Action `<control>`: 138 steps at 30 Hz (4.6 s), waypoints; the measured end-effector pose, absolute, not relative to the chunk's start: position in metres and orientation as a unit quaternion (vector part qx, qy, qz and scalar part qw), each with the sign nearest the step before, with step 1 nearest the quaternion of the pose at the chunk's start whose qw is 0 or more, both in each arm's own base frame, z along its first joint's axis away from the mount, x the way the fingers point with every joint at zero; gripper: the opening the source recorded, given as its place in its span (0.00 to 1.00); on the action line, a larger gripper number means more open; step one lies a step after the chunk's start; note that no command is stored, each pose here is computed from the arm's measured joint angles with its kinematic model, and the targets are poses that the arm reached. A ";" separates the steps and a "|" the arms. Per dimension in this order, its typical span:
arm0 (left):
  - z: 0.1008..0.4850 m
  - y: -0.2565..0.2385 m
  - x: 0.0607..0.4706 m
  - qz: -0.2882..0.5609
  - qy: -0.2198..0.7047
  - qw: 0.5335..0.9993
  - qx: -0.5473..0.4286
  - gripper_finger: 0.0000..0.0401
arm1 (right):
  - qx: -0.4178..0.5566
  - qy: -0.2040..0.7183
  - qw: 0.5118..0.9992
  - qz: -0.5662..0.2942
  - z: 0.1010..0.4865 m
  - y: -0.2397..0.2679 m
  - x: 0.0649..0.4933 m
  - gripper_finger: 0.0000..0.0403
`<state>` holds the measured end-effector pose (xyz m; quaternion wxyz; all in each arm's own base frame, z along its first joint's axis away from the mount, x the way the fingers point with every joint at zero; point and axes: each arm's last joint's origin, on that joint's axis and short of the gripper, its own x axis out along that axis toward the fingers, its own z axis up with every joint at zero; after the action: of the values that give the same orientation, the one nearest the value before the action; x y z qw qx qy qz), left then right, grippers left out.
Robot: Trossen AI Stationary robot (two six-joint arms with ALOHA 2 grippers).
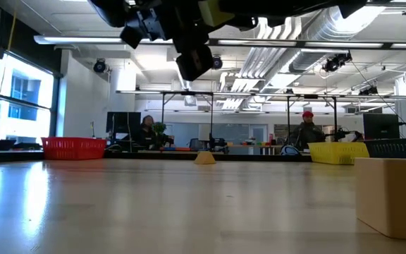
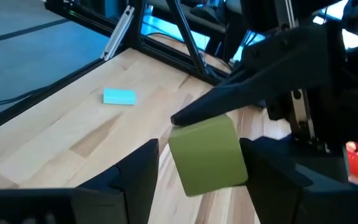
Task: Sort & place blocks by color
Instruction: Put the green block into the yellow bin, then put the yellow block into the red bin
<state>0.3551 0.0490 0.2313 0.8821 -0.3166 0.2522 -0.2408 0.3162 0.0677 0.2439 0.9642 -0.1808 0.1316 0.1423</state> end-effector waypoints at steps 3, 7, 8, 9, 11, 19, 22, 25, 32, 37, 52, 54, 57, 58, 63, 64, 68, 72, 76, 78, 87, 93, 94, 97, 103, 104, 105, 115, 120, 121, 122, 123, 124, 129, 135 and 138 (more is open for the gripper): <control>0.232 0.049 0.355 -0.241 0.249 0.883 -0.316 0.28 | -0.192 0.127 0.963 0.143 0.244 0.068 0.317 0.52; 0.232 0.050 0.356 -0.235 0.248 0.885 -0.315 0.28 | -0.193 0.126 0.963 0.142 0.244 0.067 0.317 0.51; 0.232 0.050 0.356 -0.233 0.248 0.886 -0.315 0.28 | -0.193 0.127 0.963 0.139 0.244 0.067 0.317 0.50; 0.232 0.051 0.356 -0.231 0.247 0.887 -0.315 0.28 | -0.194 0.127 0.963 0.134 0.244 0.067 0.317 0.49; 0.232 0.052 0.355 -0.229 0.247 0.887 -0.315 0.28 | -0.195 0.128 0.964 0.129 0.244 0.067 0.317 0.44; 0.231 0.056 0.355 -0.221 0.248 0.887 -0.321 0.33 | -0.192 0.136 0.964 0.127 0.243 0.066 0.317 0.29; 0.230 0.057 0.355 -0.196 0.250 0.894 -0.318 0.37 | -0.169 0.153 0.968 0.105 0.241 0.065 0.316 0.29; 0.228 0.059 0.355 -0.178 0.251 0.902 -0.303 0.41 | -0.148 0.176 0.971 0.064 0.238 0.063 0.315 0.28; 0.219 0.068 0.351 -0.067 0.278 0.926 -0.247 0.50 | -0.096 0.242 0.965 -0.019 0.227 0.057 0.311 0.26; 0.212 0.081 0.345 0.000 0.301 0.921 -0.247 0.52 | -0.074 0.289 0.949 -0.101 0.218 0.051 0.304 0.26; 0.195 0.099 0.326 0.131 0.406 0.891 -0.156 0.51 | 0.020 0.367 0.846 -0.386 0.198 -0.011 0.281 0.26; 0.192 0.095 0.323 0.137 0.426 0.882 -0.146 0.51 | 0.022 0.375 0.829 -0.413 0.196 -0.022 0.277 0.26; 0.190 0.087 0.323 0.129 0.443 0.876 -0.141 0.51 | 0.037 0.383 0.809 -0.444 0.195 -0.040 0.273 0.26; 0.190 0.084 0.323 0.125 0.446 0.876 -0.139 0.51 | 0.040 0.385 0.803 -0.453 0.194 -0.045 0.271 0.26; 0.188 0.064 0.326 0.097 0.463 0.872 -0.124 0.51 | 0.055 0.394 0.773 -0.494 0.193 -0.074 0.263 0.26; 0.187 0.058 0.325 0.089 0.470 0.870 -0.118 0.51 | 0.058 0.397 0.766 -0.502 0.193 -0.079 0.261 0.26; 0.183 0.036 0.322 0.059 0.509 0.853 -0.099 0.51 | 0.054 0.419 0.741 -0.522 0.192 -0.098 0.251 0.26; 0.181 0.012 0.318 0.037 0.538 0.838 -0.086 0.51 | 0.050 0.432 0.724 -0.536 0.192 -0.114 0.244 0.26; 0.180 -0.009 0.318 0.029 0.543 0.836 -0.065 0.51 | 0.043 0.448 0.706 -0.547 0.192 -0.130 0.236 0.26; 0.180 -0.017 0.317 0.023 0.544 0.836 -0.064 0.51 | 0.044 0.455 0.696 -0.554 0.193 -0.137 0.229 0.26; 0.180 -0.028 0.316 0.009 0.545 0.837 -0.053 0.51 | 0.081 0.446 0.657 -0.603 0.216 -0.153 0.193 0.26; 0.180 -0.027 0.317 0.021 0.542 0.839 -0.047 0.51 | 0.155 0.453 0.631 -0.610 0.218 -0.166 0.168 0.26; 0.180 -0.026 0.317 0.025 0.541 0.839 -0.045 0.51 | 0.164 0.458 0.625 -0.610 0.217 -0.169 0.165 0.26; 0.180 -0.026 0.317 0.032 0.540 0.840 -0.040 0.51 | 0.187 0.469 0.609 -0.612 0.214 -0.176 0.155 0.26; 0.180 -0.026 0.317 0.033 0.541 0.840 -0.040 0.51 | 0.227 0.473 0.609 -0.595 0.213 -0.188 0.142 0.26; 0.180 -0.026 0.317 0.033 0.540 0.840 -0.039 0.51 | 0.231 0.476 0.610 -0.590 0.213 -0.190 0.140 0.26; 0.180 -0.026 0.317 0.032 0.541 0.840 -0.037 0.51 | 0.237 0.476 0.610 -0.587 0.213 -0.191 0.138 0.26; 0.180 -0.025 0.317 0.031 0.540 0.841 -0.025 0.51 | 0.238 0.481 0.615 -0.578 0.212 -0.191 0.138 0.38; 0.180 -0.026 0.317 0.031 0.541 0.840 -0.025 0.51 | 0.238 0.480 0.616 -0.578 0.212 -0.191 0.138 0.47; 0.180 -0.025 0.317 0.032 0.541 0.840 -0.024 0.51 | 0.237 0.479 0.616 -0.578 0.212 -0.191 0.138 0.48; 0.180 -0.025 0.317 0.033 0.541 0.840 -0.024 0.51 | 0.237 0.479 0.617 -0.578 0.212 -0.192 0.138 0.49; 0.180 -0.025 0.317 0.033 0.542 0.840 -0.024 0.51 | 0.237 0.478 0.617 -0.578 0.213 -0.192 0.138 0.49; 0.180 -0.025 0.316 0.033 0.543 0.839 -0.023 0.51 | 0.237 0.478 0.617 -0.578 0.213 -0.192 0.138 0.49; 0.179 -0.026 0.314 0.037 0.554 0.832 -0.023 0.51 | 0.230 0.477 0.626 -0.572 0.213 -0.189 0.143 0.49; 0.178 -0.028 0.312 0.050 0.561 0.826 -0.018 0.51 | 0.201 0.471 0.674 -0.533 0.220 -0.169 0.164 0.47; 0.178 -0.029 0.312 0.049 0.561 0.826 -0.019 0.51 | 0.204 0.463 0.708 -0.494 0.224 -0.150 0.178 0.46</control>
<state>0.3115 -0.0294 0.1785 0.8262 -0.0193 0.5609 0.0494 0.1778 -0.1505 0.2244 0.7075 0.2041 0.4626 -0.4938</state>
